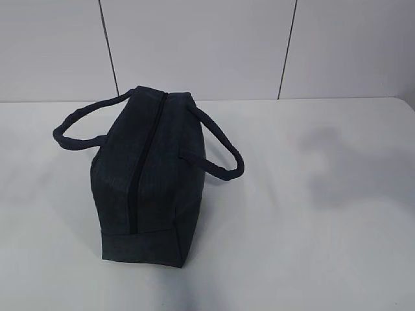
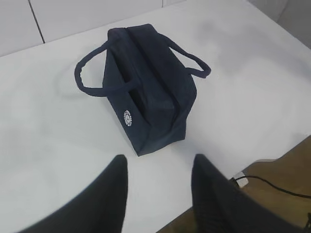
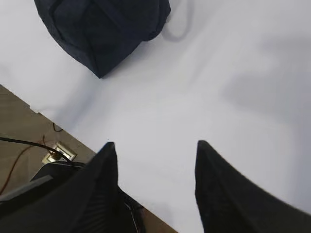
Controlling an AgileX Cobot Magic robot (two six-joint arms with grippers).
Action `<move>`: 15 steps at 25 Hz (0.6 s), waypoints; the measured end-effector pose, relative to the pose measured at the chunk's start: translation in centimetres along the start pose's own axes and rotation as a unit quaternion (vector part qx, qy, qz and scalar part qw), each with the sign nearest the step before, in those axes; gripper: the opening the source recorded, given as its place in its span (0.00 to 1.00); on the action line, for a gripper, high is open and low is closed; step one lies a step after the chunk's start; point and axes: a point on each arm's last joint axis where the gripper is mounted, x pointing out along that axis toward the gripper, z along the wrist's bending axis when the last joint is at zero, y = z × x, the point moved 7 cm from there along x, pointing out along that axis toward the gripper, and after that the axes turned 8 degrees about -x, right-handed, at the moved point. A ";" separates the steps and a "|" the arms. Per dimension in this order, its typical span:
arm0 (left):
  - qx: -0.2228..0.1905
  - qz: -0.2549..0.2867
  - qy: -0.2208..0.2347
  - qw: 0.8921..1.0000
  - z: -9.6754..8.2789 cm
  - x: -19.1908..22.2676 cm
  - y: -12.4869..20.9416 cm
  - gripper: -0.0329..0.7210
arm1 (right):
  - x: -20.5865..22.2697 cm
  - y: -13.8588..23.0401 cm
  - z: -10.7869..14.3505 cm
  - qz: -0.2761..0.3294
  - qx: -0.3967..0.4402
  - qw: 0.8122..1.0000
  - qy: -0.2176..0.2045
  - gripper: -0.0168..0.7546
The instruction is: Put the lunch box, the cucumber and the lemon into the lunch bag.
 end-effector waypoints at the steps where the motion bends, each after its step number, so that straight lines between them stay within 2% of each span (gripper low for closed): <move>1: 0.002 -0.009 0.002 1.000 -0.1 -0.6 0.6 0.46 | -0.5 0.6 0.3 -0.009 -0.002 1.000 0.003 0.50; 8: 0.010 -0.036 0.000 0.999 0.4 -2.0 5.0 0.45 | -3.6 4.9 2.4 -0.073 -0.015 0.997 0.025 0.50; 15: 0.017 -0.034 -0.017 0.999 1.8 -0.9 9.8 0.45 | -3.7 9.0 3.7 -0.103 -0.021 0.994 0.036 0.50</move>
